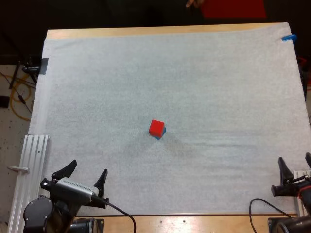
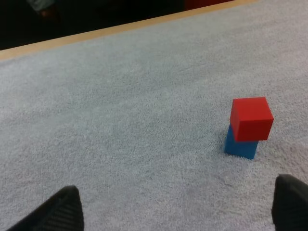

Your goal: Stack red cube on blue cube

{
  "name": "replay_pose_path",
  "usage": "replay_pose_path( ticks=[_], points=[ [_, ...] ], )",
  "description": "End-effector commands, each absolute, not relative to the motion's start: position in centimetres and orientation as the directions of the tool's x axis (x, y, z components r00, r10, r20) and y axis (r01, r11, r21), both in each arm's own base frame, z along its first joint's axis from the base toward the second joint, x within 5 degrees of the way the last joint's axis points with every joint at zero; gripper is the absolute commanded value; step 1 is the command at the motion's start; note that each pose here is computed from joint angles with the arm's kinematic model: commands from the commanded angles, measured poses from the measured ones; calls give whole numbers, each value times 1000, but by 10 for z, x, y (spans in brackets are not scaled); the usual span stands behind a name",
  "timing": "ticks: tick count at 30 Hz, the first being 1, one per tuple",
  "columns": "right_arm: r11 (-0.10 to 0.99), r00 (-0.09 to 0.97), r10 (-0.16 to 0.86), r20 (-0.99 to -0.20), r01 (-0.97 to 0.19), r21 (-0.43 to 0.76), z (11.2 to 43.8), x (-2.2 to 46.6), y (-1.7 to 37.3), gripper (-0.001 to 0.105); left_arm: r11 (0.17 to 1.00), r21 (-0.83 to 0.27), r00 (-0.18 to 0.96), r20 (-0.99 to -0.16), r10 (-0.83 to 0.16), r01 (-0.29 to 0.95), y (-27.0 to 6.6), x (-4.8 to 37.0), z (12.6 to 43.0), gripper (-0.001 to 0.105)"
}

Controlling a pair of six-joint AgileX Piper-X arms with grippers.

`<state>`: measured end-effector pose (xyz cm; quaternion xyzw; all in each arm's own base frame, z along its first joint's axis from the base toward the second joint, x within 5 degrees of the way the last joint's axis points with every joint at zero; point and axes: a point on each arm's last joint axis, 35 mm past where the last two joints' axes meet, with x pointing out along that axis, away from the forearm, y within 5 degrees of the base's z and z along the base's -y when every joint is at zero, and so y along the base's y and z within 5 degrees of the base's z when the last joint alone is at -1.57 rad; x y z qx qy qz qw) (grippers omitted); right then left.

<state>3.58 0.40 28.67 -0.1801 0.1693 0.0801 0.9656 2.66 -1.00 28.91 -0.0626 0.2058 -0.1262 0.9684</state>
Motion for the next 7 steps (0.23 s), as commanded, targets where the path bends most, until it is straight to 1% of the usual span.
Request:
replay_pose_path(
  ticks=[1,4,7],
  points=[
    [926,928,72,-365,-198,-322,287,37,3,63,958,-181,885,-375,-276,222,-10,29,291,76],
    [930,930,49,-365,-176,-322,287,37,3,63,958,-181,885,-375,-276,222,-10,29,291,76],
    [930,930,49,-365,-176,-322,287,37,3,63,958,-181,885,-375,-276,222,-10,29,291,76]
  ],
)
